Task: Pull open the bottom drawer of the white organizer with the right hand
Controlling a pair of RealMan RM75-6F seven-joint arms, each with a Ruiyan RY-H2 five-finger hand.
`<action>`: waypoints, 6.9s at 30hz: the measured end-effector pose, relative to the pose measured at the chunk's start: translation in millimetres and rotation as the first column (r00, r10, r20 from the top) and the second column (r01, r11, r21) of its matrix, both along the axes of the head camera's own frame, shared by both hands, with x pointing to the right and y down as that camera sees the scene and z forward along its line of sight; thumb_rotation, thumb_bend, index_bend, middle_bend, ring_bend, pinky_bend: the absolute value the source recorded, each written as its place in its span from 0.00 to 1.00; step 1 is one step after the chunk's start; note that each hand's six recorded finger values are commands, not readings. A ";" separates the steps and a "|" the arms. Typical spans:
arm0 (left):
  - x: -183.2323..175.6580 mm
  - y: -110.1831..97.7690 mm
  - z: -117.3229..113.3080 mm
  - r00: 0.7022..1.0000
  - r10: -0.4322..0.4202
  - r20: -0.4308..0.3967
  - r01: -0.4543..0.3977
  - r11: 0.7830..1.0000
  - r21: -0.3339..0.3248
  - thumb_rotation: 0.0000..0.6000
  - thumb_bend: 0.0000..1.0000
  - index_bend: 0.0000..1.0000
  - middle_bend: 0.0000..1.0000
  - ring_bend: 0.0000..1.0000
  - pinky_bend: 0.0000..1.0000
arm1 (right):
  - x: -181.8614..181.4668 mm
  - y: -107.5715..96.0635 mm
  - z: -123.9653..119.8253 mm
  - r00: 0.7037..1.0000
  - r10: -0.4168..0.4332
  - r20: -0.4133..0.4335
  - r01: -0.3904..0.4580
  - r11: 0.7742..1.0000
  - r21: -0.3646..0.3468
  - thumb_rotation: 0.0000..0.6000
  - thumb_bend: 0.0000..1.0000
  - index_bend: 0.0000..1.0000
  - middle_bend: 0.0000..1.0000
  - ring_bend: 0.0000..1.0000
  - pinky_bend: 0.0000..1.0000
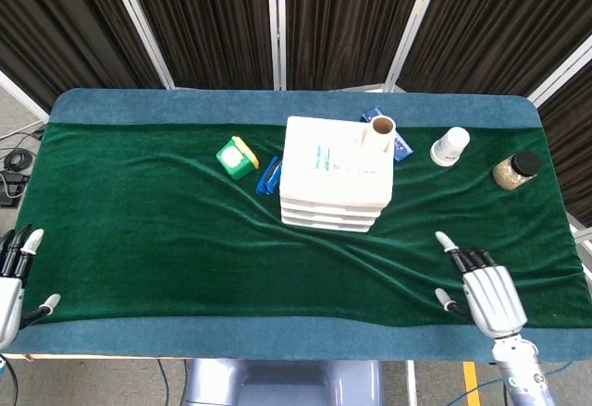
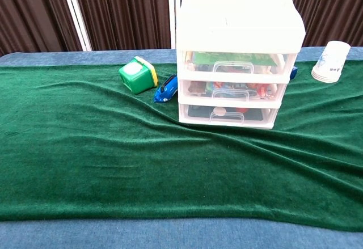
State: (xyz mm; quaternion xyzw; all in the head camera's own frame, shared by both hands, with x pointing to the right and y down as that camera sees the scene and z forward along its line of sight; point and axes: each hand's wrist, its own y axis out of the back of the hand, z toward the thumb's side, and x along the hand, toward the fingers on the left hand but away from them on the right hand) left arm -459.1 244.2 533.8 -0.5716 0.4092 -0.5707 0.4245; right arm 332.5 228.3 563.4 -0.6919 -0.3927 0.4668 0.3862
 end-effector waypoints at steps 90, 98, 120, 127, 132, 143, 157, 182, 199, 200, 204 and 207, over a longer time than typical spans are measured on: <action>-14.0 -7.0 -11.6 0.998 -0.036 -0.045 0.037 0.999 0.027 1.00 0.00 0.00 0.00 0.00 0.00 | -195.7 -33.9 162.5 0.593 0.593 0.545 -0.134 0.740 -0.659 1.00 0.59 0.12 0.92 0.97 0.83; -12.5 -6.1 -11.5 0.999 -0.032 -0.044 0.033 0.999 0.026 1.00 0.00 0.00 0.00 0.00 0.00 | -193.1 -34.9 155.4 0.587 0.586 0.558 -0.149 0.756 -0.637 1.00 0.59 0.12 0.92 0.97 0.83; -12.9 -6.3 -9.4 0.999 -0.032 -0.044 0.033 0.999 0.016 1.00 0.00 0.00 0.00 0.00 0.00 | -195.8 -33.9 163.8 0.575 0.608 0.547 -0.141 0.732 -0.666 1.00 0.60 0.22 0.92 0.97 0.83; -12.6 -6.3 -9.8 0.999 -0.032 -0.044 0.033 0.999 0.017 1.00 0.00 0.00 0.00 0.00 0.00 | -196.1 -33.2 160.9 0.575 0.605 0.551 -0.130 0.732 -0.668 1.00 0.61 0.30 0.92 0.97 0.83; -12.0 -5.8 -9.7 0.999 -0.029 -0.042 0.030 0.999 0.017 1.00 0.00 0.00 0.00 0.00 0.00 | -194.8 -30.9 156.3 0.570 0.605 0.556 -0.124 0.732 -0.670 1.00 0.61 0.30 0.93 0.97 0.83; -10.5 -4.9 -9.9 0.999 -0.025 -0.039 0.026 1.000 0.018 1.00 0.00 0.00 0.00 0.00 0.00 | -184.5 -21.4 150.3 0.568 0.610 0.553 -0.111 0.722 -0.682 1.00 0.61 0.30 0.92 0.97 0.83; -11.5 -5.7 -9.6 0.999 -0.029 -0.035 0.030 0.999 0.021 1.00 0.00 0.00 0.00 0.00 0.00 | -178.7 -24.5 115.1 0.672 0.387 0.631 -0.098 0.892 -0.442 1.00 0.59 0.26 0.91 0.97 0.83; -10.3 -4.6 -9.0 0.999 -0.029 -0.025 0.029 0.999 0.018 1.00 0.00 0.00 0.00 0.00 0.00 | -159.4 -46.6 97.7 0.978 0.082 0.192 -0.058 0.990 -0.127 1.00 0.57 0.22 0.91 0.96 0.83; -10.5 -4.8 -8.7 0.999 -0.032 -0.022 0.033 0.999 0.015 1.00 0.00 0.00 0.00 0.00 0.00 | -154.8 -51.0 100.8 0.982 0.120 0.143 -0.095 0.981 -0.169 1.00 0.57 0.23 0.91 0.96 0.83; -10.5 -4.8 -8.7 0.999 -0.032 -0.022 0.033 0.999 0.015 1.00 0.00 0.00 0.00 0.00 0.00 | -155.1 -50.8 100.3 0.982 0.120 0.147 -0.095 0.981 -0.168 1.00 0.57 0.23 0.91 0.96 0.83; -10.4 -4.8 -8.7 0.999 -0.032 -0.022 0.032 0.999 0.015 1.00 0.00 0.00 0.00 0.00 0.00 | -156.1 -50.3 97.9 0.981 0.117 0.156 -0.092 0.983 -0.158 1.00 0.57 0.23 0.91 0.96 0.83; -10.4 -4.6 -9.1 0.999 -0.032 -0.022 0.033 0.999 0.017 1.00 0.00 0.00 0.00 0.00 0.00 | -155.7 -49.6 98.0 0.981 0.118 0.155 -0.093 0.983 -0.157 1.00 0.57 0.23 0.91 0.96 0.83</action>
